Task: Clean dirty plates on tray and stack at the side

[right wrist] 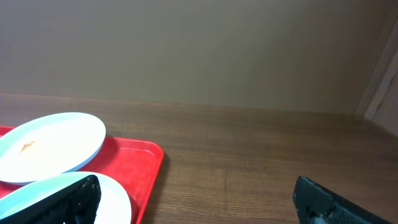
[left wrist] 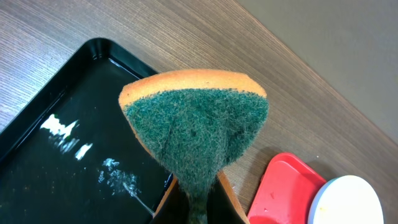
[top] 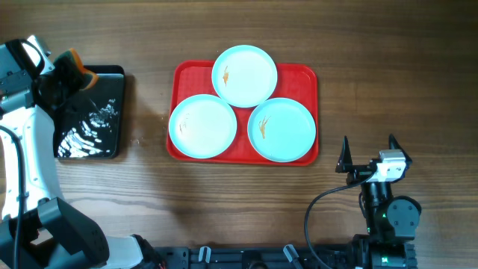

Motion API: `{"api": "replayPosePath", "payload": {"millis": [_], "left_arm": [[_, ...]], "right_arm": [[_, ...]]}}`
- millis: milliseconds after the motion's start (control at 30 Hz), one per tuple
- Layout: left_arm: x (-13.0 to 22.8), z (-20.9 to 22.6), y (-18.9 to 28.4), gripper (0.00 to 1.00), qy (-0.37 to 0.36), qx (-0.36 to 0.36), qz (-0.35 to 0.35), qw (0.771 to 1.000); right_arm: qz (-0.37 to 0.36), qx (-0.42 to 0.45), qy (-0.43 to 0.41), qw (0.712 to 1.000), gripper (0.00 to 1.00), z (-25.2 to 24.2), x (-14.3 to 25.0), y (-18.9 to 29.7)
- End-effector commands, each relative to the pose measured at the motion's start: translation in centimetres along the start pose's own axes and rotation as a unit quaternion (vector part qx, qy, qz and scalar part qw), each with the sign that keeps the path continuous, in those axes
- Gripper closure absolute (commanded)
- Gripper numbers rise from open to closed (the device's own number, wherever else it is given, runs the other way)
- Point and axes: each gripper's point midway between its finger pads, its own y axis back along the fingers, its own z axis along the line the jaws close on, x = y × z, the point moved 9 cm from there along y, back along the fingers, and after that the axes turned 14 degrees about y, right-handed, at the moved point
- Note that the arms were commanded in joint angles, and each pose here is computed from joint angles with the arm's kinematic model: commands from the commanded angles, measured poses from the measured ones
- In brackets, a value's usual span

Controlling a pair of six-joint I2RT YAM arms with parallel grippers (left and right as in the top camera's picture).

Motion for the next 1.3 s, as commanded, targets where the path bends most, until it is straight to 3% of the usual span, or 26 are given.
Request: {"api": "replayPosePath", "payload": {"millis": [0,1267], "left_arm": [[0.0,0.1,-0.3,0.96,-0.003,0.005,0.007,1.000],[-0.4,2.0,-0.3,0.96,0.017,-0.013,0.003,1.000]], "right_arm": [[-0.002,0.009,0.005,1.000,0.00,-0.2,-0.1,0.0],[-0.002,0.009,0.005,1.000,0.00,-0.2,-0.1,0.0]]}}
